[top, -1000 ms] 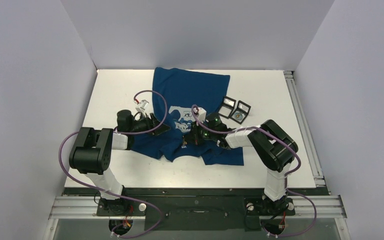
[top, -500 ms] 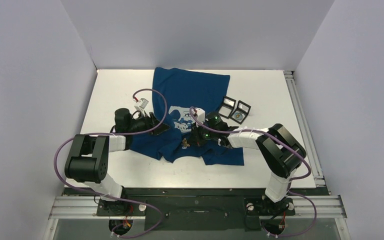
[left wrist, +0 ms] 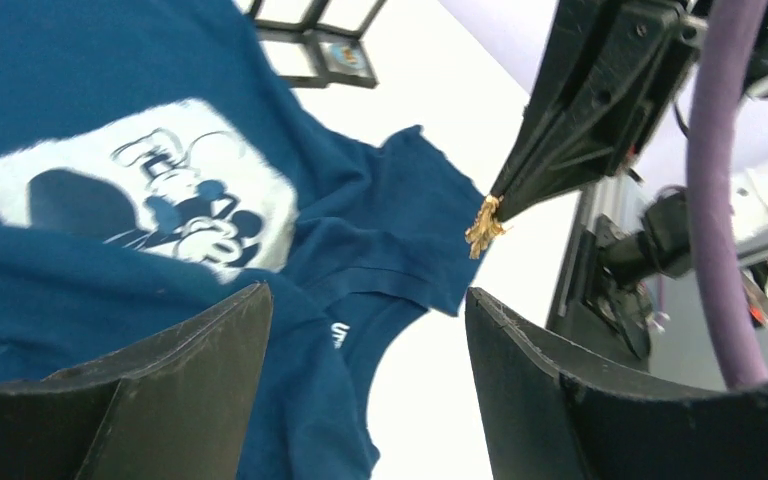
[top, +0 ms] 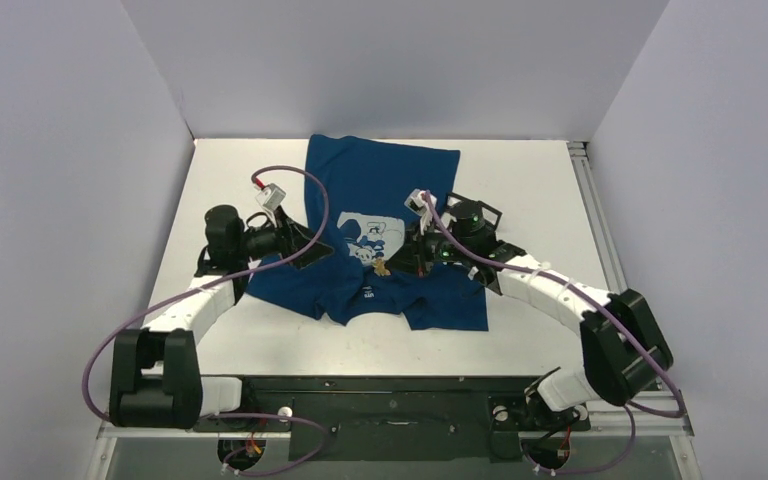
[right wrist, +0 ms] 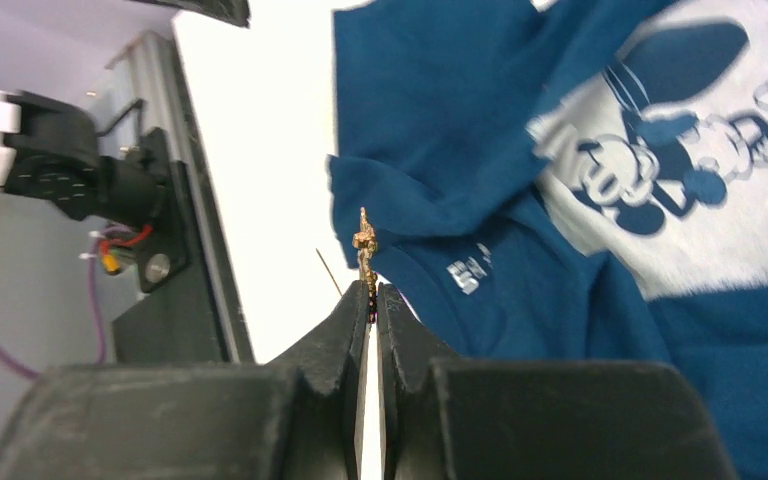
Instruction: Remove the brooch from the garment
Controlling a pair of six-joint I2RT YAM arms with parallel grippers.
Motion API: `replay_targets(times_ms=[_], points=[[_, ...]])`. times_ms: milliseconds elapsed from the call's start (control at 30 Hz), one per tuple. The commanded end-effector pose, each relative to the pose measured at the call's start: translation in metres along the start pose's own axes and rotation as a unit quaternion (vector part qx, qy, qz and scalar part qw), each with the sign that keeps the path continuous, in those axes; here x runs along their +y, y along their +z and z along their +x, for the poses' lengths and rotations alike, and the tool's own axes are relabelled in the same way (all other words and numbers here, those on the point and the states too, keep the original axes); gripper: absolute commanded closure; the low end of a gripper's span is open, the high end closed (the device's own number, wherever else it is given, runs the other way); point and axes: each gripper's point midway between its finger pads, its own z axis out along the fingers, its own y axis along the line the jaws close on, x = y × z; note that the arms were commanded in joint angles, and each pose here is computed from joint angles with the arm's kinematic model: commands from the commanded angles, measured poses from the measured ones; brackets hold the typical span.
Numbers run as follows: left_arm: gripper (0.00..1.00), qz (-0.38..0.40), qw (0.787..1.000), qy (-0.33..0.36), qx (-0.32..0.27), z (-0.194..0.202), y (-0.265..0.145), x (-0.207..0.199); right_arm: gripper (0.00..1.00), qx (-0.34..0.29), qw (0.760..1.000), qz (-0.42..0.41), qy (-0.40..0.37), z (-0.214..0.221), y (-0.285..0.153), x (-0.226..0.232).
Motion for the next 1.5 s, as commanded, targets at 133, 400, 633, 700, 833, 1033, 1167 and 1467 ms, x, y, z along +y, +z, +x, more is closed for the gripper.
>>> replay_targets(times_ms=[133,400,633,700,833,1033,1167,1467], points=[[0.33,0.135,0.991,-0.002,0.004,-0.02,-0.014,-0.087,1.0,-0.045,0.993,-0.106,-0.027,-0.039,-0.033,0.07],[0.35,0.191,0.982,0.006,0.003,-0.018,-0.005,-0.124,1.0,-0.078,0.985,-0.156,-0.004,-0.05,-0.039,0.096],[0.39,0.212,0.976,0.0,0.043,0.01,0.008,-0.134,1.0,-0.075,0.983,-0.169,-0.001,-0.049,-0.037,0.105],[0.4,0.213,0.976,-0.003,0.053,0.017,0.011,-0.133,1.0,-0.073,0.982,-0.171,0.0,-0.048,-0.037,0.106],[0.46,0.215,0.974,-0.009,0.065,0.024,0.013,-0.133,1.0,-0.074,0.982,-0.174,0.002,-0.048,-0.035,0.107],[0.58,0.217,0.973,-0.011,0.074,0.028,0.017,-0.134,1.0,-0.074,0.982,-0.174,0.006,-0.048,-0.032,0.107],[0.64,0.218,0.973,-0.011,0.077,0.029,0.02,-0.135,1.0,-0.072,0.982,-0.172,0.01,-0.046,-0.029,0.106],[0.78,0.224,0.971,-0.009,0.08,0.032,0.02,-0.136,1.0,-0.069,0.984,-0.166,0.014,-0.042,-0.026,0.102]])
